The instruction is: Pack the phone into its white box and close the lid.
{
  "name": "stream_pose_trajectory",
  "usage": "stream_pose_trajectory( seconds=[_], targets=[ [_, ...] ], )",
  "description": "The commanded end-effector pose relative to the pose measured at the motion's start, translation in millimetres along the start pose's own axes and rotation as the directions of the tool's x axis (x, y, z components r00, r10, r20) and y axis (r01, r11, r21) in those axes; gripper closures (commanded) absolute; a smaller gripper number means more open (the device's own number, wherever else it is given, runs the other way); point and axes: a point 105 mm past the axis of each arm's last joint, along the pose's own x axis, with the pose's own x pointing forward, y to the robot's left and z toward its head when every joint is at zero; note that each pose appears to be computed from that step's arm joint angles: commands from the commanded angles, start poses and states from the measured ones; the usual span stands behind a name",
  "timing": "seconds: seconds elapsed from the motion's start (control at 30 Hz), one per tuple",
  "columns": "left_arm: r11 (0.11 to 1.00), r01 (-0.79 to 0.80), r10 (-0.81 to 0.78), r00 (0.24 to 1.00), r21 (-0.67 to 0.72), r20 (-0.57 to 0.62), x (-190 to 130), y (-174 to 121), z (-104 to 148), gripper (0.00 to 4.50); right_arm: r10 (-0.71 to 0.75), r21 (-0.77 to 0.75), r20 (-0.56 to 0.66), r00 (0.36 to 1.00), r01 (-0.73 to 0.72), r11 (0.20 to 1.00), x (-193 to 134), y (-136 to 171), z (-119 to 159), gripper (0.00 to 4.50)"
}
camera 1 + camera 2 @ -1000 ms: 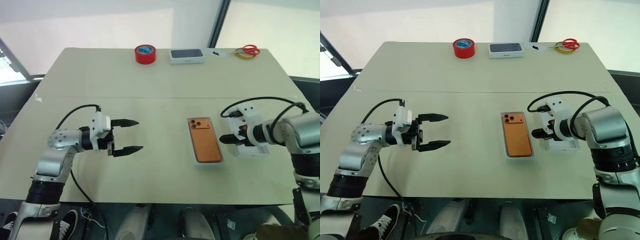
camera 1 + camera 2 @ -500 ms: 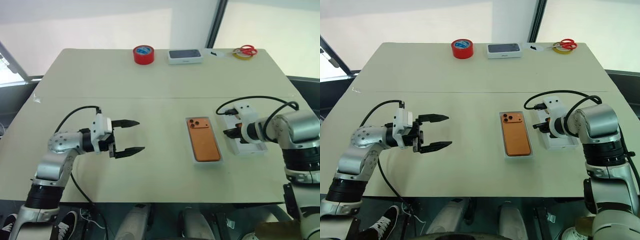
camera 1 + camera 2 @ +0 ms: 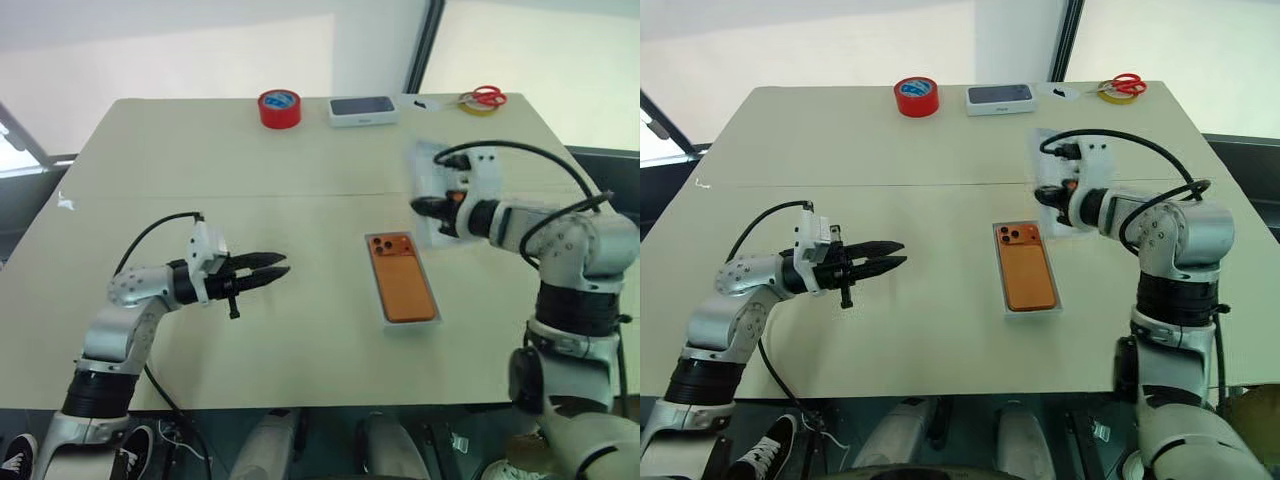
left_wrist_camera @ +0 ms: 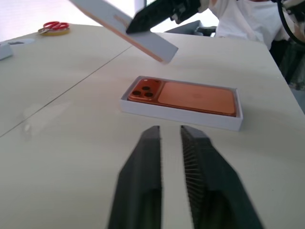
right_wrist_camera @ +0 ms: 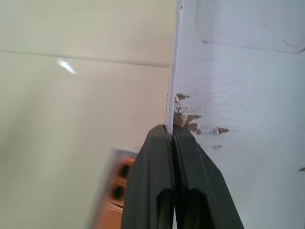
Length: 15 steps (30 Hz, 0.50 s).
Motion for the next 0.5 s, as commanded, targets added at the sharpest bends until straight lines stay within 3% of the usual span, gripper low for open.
stream_pose_trajectory(
  seconds=[0.03,0.17,0.3,0.5],
  targets=[
    [1.0,-0.028,0.028,0.999,0.01,0.042,2,-2,9,4.42,0.179,0.12,0.139,0.974,-0.196,0.973,-10,30,9,4.5],
    [0.999,-0.051,0.051,0.997,-0.003,0.053,7,-2,10,4.42,0.378,0.338,0.211,0.901,-0.43,0.837,-12,63,-7,4.5],
    [0.999,-0.043,0.043,0.998,0.006,0.046,8,-5,12,4.42,0.58,0.367,0.203,0.789,-0.61,0.702,-29,98,-30,4.5],
    [1.0,-0.003,0.002,0.999,0.013,0.039,16,-15,9,4.42,0.665,0.512,0.009,0.746,-0.575,0.638,-47,109,-79,4.5]
  ],
)
